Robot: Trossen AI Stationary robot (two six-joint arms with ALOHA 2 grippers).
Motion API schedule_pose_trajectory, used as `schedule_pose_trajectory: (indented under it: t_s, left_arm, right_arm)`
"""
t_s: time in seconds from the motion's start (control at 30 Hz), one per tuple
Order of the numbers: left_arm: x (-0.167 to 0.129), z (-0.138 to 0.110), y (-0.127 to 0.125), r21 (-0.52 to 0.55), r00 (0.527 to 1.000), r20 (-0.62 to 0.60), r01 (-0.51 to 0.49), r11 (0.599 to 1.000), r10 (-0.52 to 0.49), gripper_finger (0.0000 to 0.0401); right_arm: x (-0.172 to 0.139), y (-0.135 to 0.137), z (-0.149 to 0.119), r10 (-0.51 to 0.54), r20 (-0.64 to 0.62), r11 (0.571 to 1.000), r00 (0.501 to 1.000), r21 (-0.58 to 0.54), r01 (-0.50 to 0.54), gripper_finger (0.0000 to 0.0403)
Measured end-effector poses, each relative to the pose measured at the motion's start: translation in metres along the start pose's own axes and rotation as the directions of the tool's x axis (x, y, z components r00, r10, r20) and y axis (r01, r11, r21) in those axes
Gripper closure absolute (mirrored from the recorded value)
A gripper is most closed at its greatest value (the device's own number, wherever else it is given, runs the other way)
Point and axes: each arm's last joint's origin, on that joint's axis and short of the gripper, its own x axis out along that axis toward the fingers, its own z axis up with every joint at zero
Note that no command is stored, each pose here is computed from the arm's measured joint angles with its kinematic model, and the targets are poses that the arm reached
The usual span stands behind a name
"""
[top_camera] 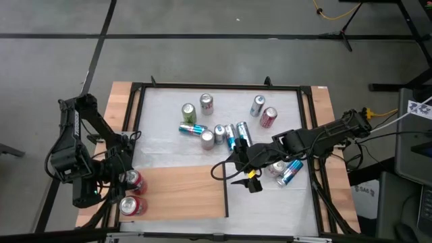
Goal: Place canned beverage on shelf
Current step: Put the orange soda can on the shelf aligned with the orange soda can
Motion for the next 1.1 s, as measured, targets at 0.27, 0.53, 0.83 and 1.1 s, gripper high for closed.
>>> schedule_pose_trajectory:
  t_s: [0.27, 0.53, 0.83, 1.1]
  left_arm:
    - [0.001, -0.001, -0.001, -0.002, 1.000, -0.024, 0.001, 1.000, -0.001, 0.0082]
    - [0.001, -0.003, 0.000, -0.001, 0.998, -0.063, -0.009, 1.000, 0.009, 0.0065]
    - [0.000, -0.002, -0.001, -0.005, 0.999, -0.054, 0.000, 1.000, 0.000, 0.0067]
    - [-0.016, 0.006, -0.003, -0.035, 0.997, -0.032, 0.066, 0.997, -0.067, 0.0067]
  right_arm:
    - [0.000, 0.000, 0.000, 0.000, 0.000, 1.000, 1.000, 0.000, 0.000, 0.0038]
    - [0.000, 0.000, 0.000, 0.000, 0.000, 1.000, 1.000, -0.003, 0.000, 0.0038]
    - [0.000, 0.000, 0.000, 0.000, 0.000, 1.000, 1.000, -0.003, 0.000, 0.0038]
    - [0.000, 0.000, 0.000, 0.000, -0.001, 1.000, 1.000, -0.004, 0.000, 0.0038]
